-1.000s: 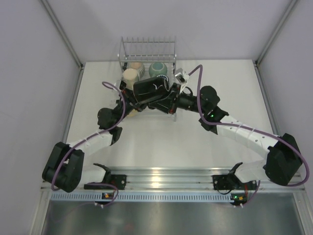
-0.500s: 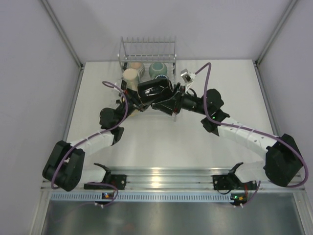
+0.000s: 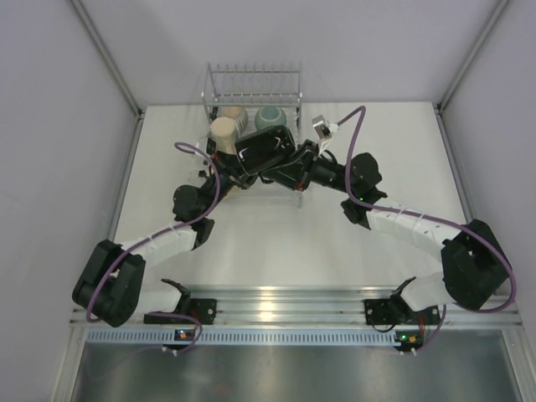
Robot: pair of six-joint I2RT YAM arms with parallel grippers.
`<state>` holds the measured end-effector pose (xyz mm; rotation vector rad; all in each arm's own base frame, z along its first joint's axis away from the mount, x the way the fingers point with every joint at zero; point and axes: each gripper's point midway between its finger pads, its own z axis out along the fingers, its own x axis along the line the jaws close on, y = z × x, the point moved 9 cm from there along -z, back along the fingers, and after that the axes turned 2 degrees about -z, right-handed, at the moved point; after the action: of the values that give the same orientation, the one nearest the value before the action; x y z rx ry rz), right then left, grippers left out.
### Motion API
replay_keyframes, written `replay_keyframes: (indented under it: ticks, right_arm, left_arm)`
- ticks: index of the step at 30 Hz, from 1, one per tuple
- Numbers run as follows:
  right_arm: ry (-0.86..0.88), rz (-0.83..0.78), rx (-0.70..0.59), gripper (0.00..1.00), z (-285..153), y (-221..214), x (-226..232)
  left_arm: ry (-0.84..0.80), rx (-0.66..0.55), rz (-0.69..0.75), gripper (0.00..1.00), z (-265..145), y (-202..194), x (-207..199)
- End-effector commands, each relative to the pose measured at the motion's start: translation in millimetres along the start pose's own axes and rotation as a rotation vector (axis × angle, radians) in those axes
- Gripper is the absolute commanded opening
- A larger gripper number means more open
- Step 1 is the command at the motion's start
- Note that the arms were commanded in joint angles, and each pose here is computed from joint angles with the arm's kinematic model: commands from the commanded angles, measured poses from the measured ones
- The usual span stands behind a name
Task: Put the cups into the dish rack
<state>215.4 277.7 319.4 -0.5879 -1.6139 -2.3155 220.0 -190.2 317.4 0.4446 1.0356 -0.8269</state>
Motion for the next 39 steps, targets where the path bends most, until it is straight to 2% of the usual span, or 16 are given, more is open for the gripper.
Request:
replay_keyframes:
  ticks: [1,4,8,12,19,23,28,31,32,35,36,38,39]
  right_arm:
    - [0.103,-0.07,-0.016,0.0,1,10,32]
    - [0.08,-0.111,-0.023,0.0,-5,15,34]
    - [0.064,-0.138,-0.049,0.0,-13,26,35]
    - [0.05,-0.156,-0.062,0.0,-20,35,33]
    - [0.048,-0.163,-0.087,0.0,-31,50,28]
    - [0.032,-0.164,-0.08,0.0,-36,54,22]
    - [-0.003,-0.183,-0.075,0.0,-46,63,13]
    - [-0.066,-0.217,-0.055,0.0,-52,71,1]
    - [-0.098,-0.21,-0.027,0.0,-51,74,-3]
    - [-0.178,-0.305,0.014,0.0,-47,85,-15]
    - [-0.235,-0.264,0.076,0.0,-48,77,-27]
    - [-0.301,-0.338,0.109,0.0,-46,84,-39]
    - [-0.345,-0.319,0.159,0.0,-47,76,-51]
  left_arm:
    - [-0.115,-0.011,0.111,0.0,6,-4,-11]
    - [-0.087,-0.01,0.105,0.02,5,-3,-3]
    - [-0.06,-0.018,0.115,0.31,2,-1,7]
    - [-0.046,-0.018,0.14,0.44,2,0,12]
    - [-0.021,-0.032,0.159,0.53,-1,3,21]
    - [-0.023,-0.012,0.188,0.55,-3,5,19]
    - [0.011,-0.045,0.206,0.59,-15,11,17]
    - [0.121,-0.089,0.244,0.61,-20,19,18]
    - [0.225,-0.115,0.271,0.63,-23,23,29]
    - [0.313,-0.17,0.401,0.68,-25,26,14]
    - [0.421,-0.22,0.407,0.71,-30,31,19]
    - [0.463,-0.264,0.495,0.8,-38,30,5]
    - [0.523,-0.309,0.516,0.86,-43,33,5]
